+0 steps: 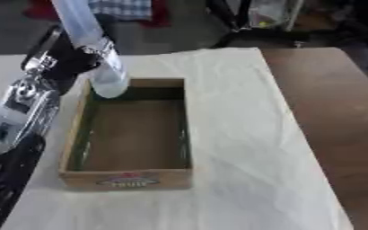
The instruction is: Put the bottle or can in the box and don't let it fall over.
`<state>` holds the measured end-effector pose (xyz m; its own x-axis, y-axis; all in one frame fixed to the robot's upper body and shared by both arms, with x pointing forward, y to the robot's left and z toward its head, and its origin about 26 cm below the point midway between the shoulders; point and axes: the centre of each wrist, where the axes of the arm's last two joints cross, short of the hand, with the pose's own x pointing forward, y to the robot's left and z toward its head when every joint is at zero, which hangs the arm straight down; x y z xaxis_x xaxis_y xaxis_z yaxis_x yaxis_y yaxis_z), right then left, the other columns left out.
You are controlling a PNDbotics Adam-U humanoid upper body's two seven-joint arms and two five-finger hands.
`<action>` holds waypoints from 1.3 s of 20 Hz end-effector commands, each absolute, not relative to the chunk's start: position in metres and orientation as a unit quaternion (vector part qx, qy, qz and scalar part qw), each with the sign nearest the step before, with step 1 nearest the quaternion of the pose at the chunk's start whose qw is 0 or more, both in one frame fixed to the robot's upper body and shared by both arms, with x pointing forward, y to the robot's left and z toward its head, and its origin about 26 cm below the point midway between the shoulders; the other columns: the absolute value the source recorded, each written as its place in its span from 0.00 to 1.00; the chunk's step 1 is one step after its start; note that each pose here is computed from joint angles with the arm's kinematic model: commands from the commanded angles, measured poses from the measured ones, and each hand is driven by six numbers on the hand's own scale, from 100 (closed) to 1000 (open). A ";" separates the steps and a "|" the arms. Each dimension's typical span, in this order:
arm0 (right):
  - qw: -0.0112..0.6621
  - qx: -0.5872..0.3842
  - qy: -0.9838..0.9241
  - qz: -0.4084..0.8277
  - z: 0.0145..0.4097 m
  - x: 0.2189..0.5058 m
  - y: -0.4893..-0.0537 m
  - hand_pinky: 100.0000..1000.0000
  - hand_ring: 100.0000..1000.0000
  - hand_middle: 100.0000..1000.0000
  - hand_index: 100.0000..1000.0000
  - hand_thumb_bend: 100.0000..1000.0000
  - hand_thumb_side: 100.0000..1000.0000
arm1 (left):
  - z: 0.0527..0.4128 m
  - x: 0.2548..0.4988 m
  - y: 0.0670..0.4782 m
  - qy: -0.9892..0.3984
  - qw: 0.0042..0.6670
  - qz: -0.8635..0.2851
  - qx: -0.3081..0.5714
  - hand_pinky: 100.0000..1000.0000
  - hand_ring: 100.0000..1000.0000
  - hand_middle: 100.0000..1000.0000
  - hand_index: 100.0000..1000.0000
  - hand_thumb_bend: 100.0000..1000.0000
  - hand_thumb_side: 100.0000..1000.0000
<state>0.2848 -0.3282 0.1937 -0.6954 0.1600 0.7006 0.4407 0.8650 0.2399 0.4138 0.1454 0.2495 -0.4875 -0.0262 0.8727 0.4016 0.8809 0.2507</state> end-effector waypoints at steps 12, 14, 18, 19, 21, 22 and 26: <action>0.342 -0.154 -0.906 -0.196 0.203 0.285 -0.326 0.92 1.00 1.00 0.86 0.00 0.67 | 0.215 0.424 0.130 -0.822 0.512 -0.233 -0.088 0.76 1.00 0.95 0.17 0.23 0.00; 0.342 -0.155 -0.906 -0.195 0.202 0.285 -0.326 0.92 1.00 1.00 0.86 0.00 0.67 | 0.208 0.427 0.129 -0.821 0.507 -0.251 -0.077 0.86 1.00 1.00 0.34 0.55 0.00; 0.348 -0.159 -0.903 -0.194 0.199 0.284 -0.326 0.92 1.00 1.00 0.86 0.00 0.66 | 0.198 0.432 0.127 -0.815 0.482 -0.319 -0.056 1.00 1.00 1.00 0.69 0.90 0.20; 0.349 -0.160 -0.903 -0.193 0.198 0.284 -0.326 0.92 1.00 1.00 0.86 0.00 0.66 | 0.195 0.433 0.128 -0.809 0.478 -0.338 -0.047 1.00 1.00 1.00 0.71 0.92 0.25; 0.353 -0.162 -0.902 -0.190 0.196 0.283 -0.326 0.92 1.00 1.00 0.86 0.00 0.66 | 0.192 0.435 0.130 -0.803 0.471 -0.365 -0.027 1.00 1.00 1.00 0.80 1.00 0.46; 0.355 -0.164 -0.901 -0.189 0.195 0.283 -0.326 0.92 1.00 1.00 0.86 0.00 0.66 | 0.192 0.436 0.132 -0.802 0.468 -0.372 -0.016 1.00 1.00 1.00 0.80 1.00 0.49; 0.360 -0.174 -0.898 -0.183 0.191 0.281 -0.328 0.92 1.00 1.00 0.86 0.00 0.66 | 0.194 0.436 0.142 -0.800 0.462 -0.382 0.008 1.00 1.00 1.00 0.80 1.00 0.46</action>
<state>0.2825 -0.3270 0.1850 -0.6686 0.1600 0.7262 0.4462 0.8675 0.2197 0.4347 0.1346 0.1897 -0.5632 -0.3426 0.7519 0.3634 0.7146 0.5978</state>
